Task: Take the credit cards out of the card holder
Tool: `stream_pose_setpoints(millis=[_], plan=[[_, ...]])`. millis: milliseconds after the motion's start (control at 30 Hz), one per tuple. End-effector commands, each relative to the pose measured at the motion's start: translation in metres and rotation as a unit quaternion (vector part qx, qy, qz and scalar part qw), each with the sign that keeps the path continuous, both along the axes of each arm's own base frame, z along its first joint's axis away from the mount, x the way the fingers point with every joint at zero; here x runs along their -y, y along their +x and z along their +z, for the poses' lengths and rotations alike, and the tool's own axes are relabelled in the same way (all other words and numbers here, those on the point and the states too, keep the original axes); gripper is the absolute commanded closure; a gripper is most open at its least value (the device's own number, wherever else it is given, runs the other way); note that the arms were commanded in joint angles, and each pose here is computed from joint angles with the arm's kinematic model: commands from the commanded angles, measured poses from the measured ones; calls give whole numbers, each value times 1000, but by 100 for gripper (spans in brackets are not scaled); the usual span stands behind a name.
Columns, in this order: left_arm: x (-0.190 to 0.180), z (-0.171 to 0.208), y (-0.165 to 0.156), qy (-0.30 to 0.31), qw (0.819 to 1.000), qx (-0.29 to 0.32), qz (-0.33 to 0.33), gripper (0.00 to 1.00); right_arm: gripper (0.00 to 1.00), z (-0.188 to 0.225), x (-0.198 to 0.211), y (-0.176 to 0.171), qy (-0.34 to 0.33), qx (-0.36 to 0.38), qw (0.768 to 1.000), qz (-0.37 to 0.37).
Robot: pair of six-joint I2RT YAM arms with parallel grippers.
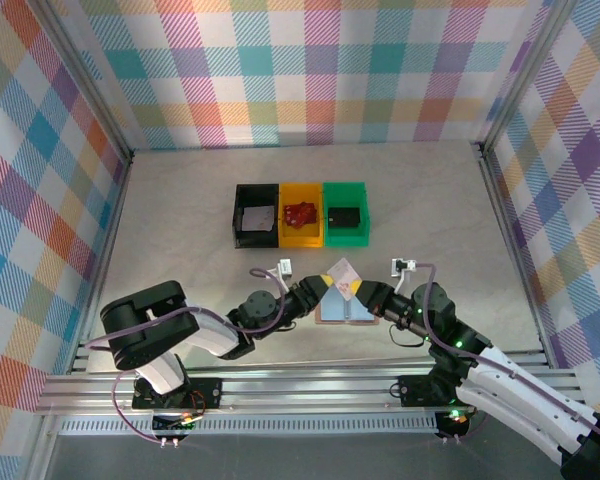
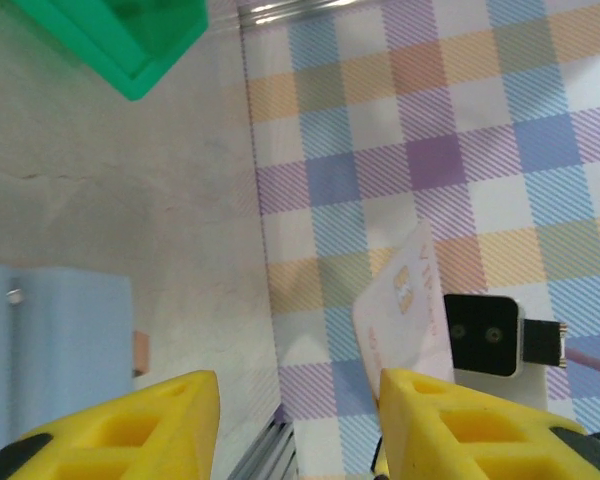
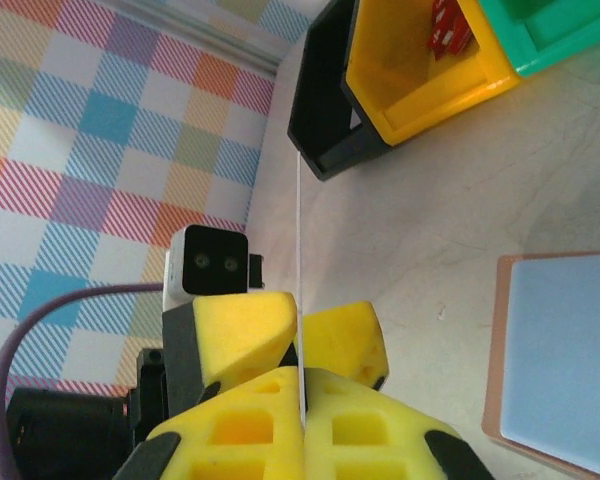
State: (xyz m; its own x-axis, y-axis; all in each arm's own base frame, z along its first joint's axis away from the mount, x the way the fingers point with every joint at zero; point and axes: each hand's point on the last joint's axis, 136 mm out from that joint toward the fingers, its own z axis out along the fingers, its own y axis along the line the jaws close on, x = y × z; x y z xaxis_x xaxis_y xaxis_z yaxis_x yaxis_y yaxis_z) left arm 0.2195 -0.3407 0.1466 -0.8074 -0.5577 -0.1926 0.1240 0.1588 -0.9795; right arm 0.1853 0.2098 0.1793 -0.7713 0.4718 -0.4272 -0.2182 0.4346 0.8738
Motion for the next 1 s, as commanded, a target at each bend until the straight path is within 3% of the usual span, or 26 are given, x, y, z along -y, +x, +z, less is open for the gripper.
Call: stream_pose_setpoints(millis=[0, 267, 367, 600, 967], plan=[[-7, 5, -10, 6, 999, -4, -43, 54, 100, 11, -2, -3, -14, 19, 999, 24], [-25, 18, -20, 172, 979, 38, -99, 52, 100, 15, -9, 0, -17, -9, 996, 91], [-38, 23, -22, 197, 972, 44, -119, 52, 100, 20, -14, -3, -17, -6, 992, 127], [-56, 25, -29, 223, 961, 43, -157, 52, 100, 39, -25, -17, -10, 26, 978, 206], [-58, 63, -50, 174, 956, 97, -218, 52, 100, 31, -37, -31, -8, 29, 957, 289]])
